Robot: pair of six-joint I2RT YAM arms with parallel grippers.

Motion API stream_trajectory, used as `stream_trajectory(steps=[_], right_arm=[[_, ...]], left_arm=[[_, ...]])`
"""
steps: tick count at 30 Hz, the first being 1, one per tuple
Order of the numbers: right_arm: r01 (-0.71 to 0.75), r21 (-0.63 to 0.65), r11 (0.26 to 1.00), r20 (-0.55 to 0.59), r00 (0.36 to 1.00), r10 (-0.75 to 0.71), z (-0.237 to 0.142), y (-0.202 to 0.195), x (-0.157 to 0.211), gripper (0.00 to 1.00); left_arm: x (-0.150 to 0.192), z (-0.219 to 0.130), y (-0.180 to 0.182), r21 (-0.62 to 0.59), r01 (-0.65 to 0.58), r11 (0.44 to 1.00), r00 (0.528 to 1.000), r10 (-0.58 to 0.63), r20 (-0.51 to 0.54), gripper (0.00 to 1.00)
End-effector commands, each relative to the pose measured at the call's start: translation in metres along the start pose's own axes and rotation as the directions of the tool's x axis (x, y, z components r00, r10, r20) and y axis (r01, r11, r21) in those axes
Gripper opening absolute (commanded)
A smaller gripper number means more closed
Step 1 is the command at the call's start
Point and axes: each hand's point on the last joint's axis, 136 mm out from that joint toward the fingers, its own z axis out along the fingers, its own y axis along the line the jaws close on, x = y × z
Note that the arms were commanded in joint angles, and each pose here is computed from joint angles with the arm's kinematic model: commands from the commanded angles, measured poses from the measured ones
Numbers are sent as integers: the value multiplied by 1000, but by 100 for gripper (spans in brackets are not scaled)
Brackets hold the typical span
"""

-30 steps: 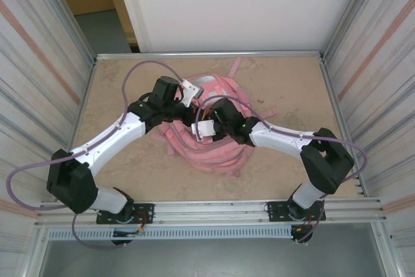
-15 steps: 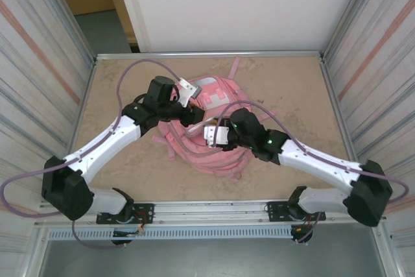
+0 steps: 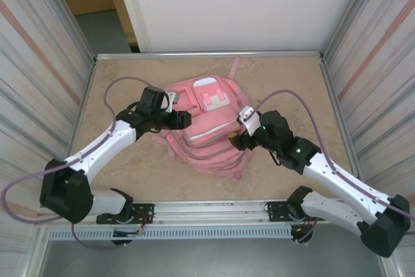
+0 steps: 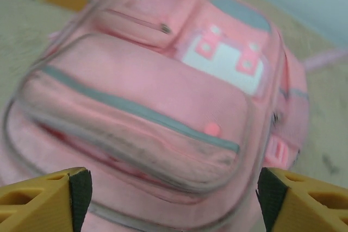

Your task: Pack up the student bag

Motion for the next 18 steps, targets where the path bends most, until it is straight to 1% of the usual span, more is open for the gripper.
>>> stream_trajectory(steps=[1, 3, 6, 8, 9, 12, 13, 14, 18], right_arm=[[-373, 75, 925, -36, 926, 377, 7, -13, 3, 81], [-472, 103, 876, -85, 873, 480, 21, -15, 16, 81], [-603, 149, 783, -133, 773, 620, 38, -24, 36, 76], [-664, 175, 727, -154, 711, 686, 48, -31, 47, 70], [-680, 186, 709, -161, 691, 705, 54, -34, 52, 66], [-693, 166, 702, -185, 677, 712, 69, -32, 59, 57], [-687, 158, 709, -185, 685, 705, 72, -32, 58, 52], [-681, 150, 717, -185, 693, 697, 75, -31, 58, 49], [-648, 136, 750, -173, 729, 662, 85, -35, 53, 44]], left_arm=[[26, 16, 12, -35, 183, 982, 977, -186, -107, 60], [29, 23, 9, -14, 208, 978, 970, -208, -127, 60], [32, 31, 9, -12, 239, 971, 959, -238, -151, 58], [38, 32, 24, -101, 276, 956, 946, -288, -145, 54], [41, 32, 29, -124, 287, 950, 943, -303, -140, 53], [48, 36, 29, -106, 326, 940, 930, -338, -141, 51], [49, 38, 27, -88, 339, 937, 926, -349, -143, 51], [49, 39, 24, -64, 345, 936, 926, -351, -143, 50], [38, 45, 13, 16, 327, 945, 937, -322, -134, 42]])
